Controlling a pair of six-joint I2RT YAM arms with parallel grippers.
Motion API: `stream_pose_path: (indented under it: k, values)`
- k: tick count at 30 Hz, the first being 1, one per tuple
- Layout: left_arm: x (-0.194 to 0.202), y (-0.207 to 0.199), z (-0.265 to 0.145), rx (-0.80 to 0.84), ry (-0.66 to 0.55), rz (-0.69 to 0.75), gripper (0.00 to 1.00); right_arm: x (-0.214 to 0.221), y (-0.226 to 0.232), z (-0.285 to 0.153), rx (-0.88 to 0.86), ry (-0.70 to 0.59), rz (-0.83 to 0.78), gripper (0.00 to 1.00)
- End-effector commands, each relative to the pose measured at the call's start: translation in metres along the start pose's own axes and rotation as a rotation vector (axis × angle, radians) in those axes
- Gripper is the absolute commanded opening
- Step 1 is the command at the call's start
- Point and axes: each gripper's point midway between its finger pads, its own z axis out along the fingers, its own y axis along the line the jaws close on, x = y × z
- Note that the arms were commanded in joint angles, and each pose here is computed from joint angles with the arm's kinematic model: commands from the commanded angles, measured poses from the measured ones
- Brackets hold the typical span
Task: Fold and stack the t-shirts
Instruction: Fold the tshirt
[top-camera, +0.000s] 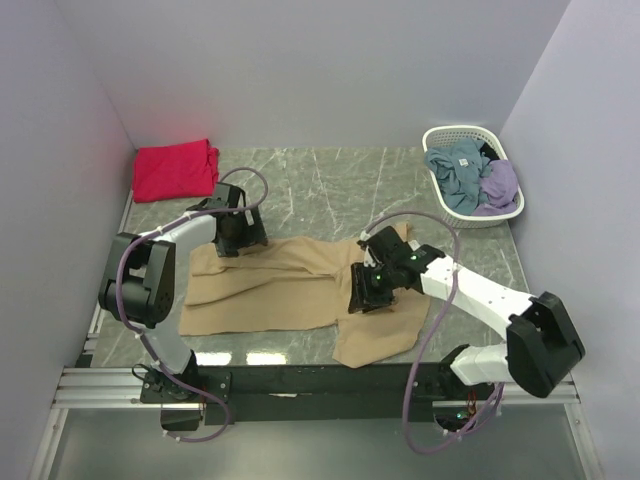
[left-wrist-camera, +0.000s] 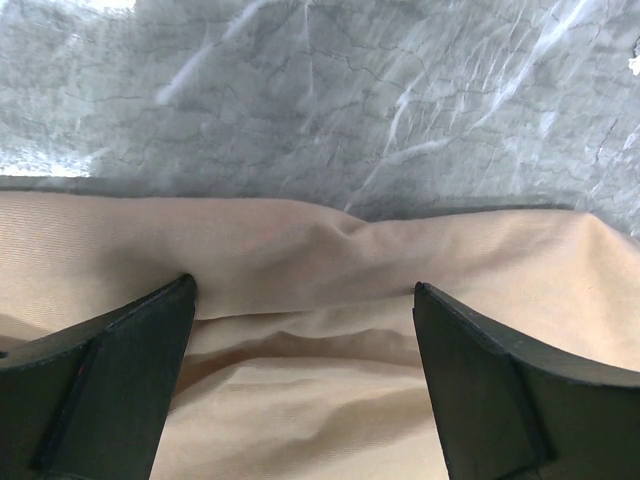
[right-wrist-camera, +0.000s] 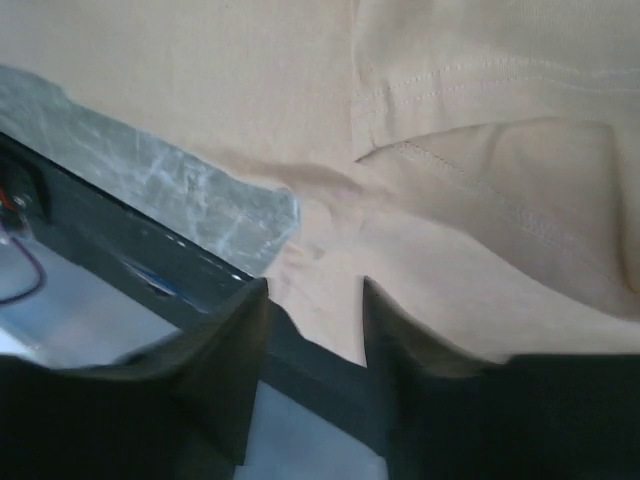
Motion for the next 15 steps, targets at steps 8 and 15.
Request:
stream_pose_path:
  k: [8, 15]
  values:
    - [-0.010, -0.007, -0.002, 0.000, -0.023, 0.029, 0.96, -0.069, -0.064, -0.060, 0.459, -0.343, 0.072, 0.80]
    - [-0.008, -0.006, -0.002, -0.005, -0.017, 0.030, 0.96, -0.074, -0.076, -0.026, 0.204, -0.336, 0.262, 0.65]
